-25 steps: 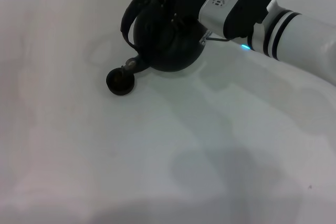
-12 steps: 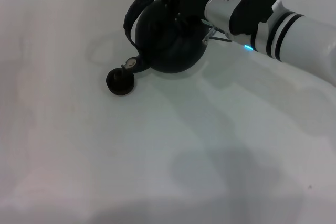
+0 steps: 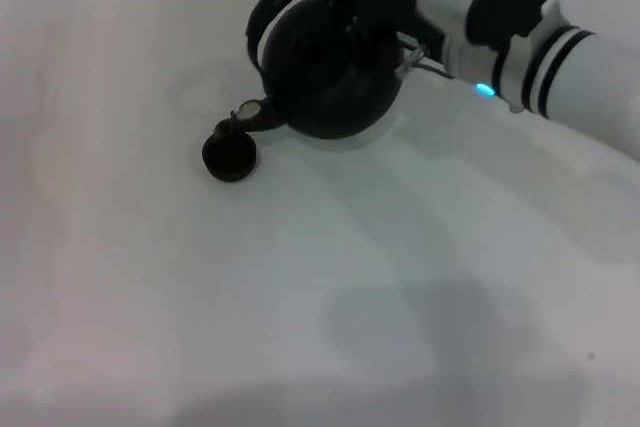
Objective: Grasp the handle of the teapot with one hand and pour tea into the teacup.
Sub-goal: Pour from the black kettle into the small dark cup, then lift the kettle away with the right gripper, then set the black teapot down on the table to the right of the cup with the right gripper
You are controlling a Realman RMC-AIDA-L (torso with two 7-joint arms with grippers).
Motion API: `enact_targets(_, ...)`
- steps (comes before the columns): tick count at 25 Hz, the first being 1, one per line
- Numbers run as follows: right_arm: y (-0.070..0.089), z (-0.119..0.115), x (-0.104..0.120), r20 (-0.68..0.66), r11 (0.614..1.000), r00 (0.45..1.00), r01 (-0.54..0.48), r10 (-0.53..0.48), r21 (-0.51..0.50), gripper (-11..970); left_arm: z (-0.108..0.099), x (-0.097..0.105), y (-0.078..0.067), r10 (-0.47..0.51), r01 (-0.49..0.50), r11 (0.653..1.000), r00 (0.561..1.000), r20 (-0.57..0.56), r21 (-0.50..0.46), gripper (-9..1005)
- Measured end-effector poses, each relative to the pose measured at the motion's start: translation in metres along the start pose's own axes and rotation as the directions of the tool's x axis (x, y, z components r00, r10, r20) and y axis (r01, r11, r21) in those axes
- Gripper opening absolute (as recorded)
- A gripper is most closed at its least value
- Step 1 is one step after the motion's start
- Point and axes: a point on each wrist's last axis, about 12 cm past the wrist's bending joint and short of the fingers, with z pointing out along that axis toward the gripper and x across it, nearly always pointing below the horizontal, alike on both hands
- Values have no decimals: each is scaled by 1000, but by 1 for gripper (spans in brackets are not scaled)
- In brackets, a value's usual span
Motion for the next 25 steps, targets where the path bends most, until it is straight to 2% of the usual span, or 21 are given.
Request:
enact_targets(7, -16, -18, 11, 45, 984, 984, -174, 173, 27, 189, -1, 0, 1, 1, -1, 1000, 1000, -1, -2, 876)
enact_targets(8, -22, -32, 22, 80, 968, 965, -252, 250, 12, 191, -1, 0, 1, 0, 0, 1000, 1000, 0, -2, 876)
enact_targets(10, -25, -38, 27, 100, 958, 954, -286, 284, 3, 195, -1, 0, 1, 1, -1, 1000, 1000, 1, 0, 876)
enact_targets(15, -38, -81, 60, 205, 891, 870, -454, 449, -26, 204, -1, 0, 1, 1, -1, 1000, 1000, 3, 2, 877)
enact_targets(19, -39, -105, 78, 247, 858, 827, -513, 505, -37, 211, -1, 0, 1, 2, -2, 1000, 1000, 1, 0, 877)
enact_targets(25, -33, -109, 93, 224, 844, 817, -534, 531, -50, 223, 2, -1, -2, 4, -4, 1000, 1000, 1, 13, 877)
